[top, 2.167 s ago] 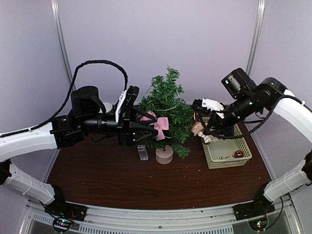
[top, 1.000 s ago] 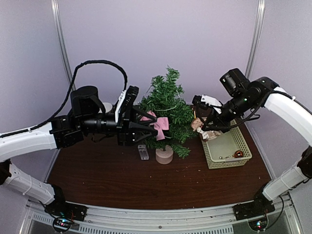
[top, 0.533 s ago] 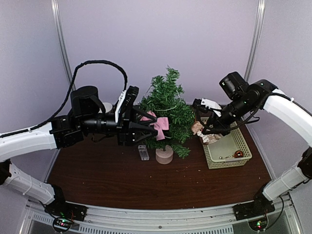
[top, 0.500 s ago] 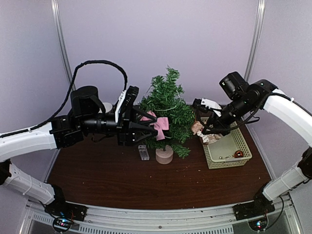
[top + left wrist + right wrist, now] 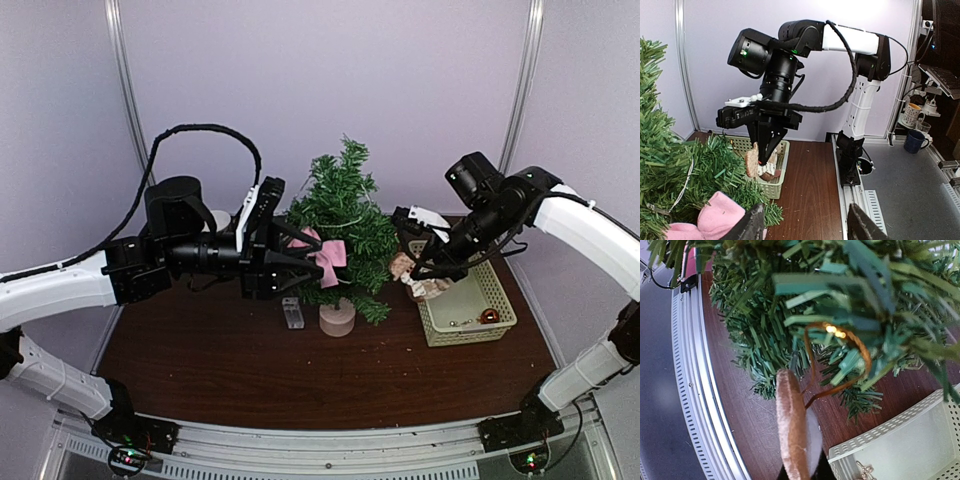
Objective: Decorate the small christmas tree
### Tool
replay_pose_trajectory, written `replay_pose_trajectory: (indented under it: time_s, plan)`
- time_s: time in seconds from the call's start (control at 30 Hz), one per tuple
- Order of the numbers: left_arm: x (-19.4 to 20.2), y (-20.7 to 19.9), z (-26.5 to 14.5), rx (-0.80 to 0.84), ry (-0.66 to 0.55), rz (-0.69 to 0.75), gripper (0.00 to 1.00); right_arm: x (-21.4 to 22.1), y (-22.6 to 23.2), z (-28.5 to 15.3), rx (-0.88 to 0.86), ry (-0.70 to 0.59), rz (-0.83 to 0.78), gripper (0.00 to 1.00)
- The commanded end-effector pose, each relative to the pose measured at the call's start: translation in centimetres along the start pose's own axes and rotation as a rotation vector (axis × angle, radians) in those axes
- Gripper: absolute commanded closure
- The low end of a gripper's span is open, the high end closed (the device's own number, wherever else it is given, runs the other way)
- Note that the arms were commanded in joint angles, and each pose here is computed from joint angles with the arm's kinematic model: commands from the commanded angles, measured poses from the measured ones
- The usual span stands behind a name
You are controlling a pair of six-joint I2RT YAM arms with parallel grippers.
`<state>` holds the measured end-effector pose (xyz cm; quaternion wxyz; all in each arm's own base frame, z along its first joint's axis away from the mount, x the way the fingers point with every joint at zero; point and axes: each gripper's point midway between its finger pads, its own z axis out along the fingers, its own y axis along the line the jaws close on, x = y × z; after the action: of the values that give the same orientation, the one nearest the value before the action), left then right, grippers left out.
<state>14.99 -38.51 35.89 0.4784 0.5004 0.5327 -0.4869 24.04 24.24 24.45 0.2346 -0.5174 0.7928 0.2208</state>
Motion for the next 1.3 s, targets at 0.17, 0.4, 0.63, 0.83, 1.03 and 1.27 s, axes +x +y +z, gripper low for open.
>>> replay_pose_trajectory:
  time_s: [0.17,0.4,0.63,0.83,1.03,1.27]
  plan:
    - [-1.8,0.0,-0.3,0.002,-0.042,0.068,0.47,-0.3,1.0,-1.7,0.008,-0.052,-0.002,1.0]
    - [-1.9,0.3,-0.1,-0.013,-0.026,0.079,0.49,-0.4,1.2,-2.2,0.017,-0.071,-0.013,1.0]
    - [-1.3,0.4,-0.3,-0.039,0.011,0.146,0.51,-1.7,5.0,-3.1,-0.043,-0.103,-0.085,1.0]
    - [-1.1,0.6,-0.1,-0.059,0.027,0.183,0.52,-2.6,9.3,-2.1,-0.068,-0.034,-0.212,1.0]
    - [-0.9,0.5,0.0,-0.053,0.03,0.178,0.52,-4.0,10.9,-2.2,-0.045,-0.023,-0.281,1.0]
    - [-1.0,0.5,0.0,-0.057,0.027,0.175,0.52,-4.8,8.1,-1.2,0.085,0.076,-0.256,1.0]
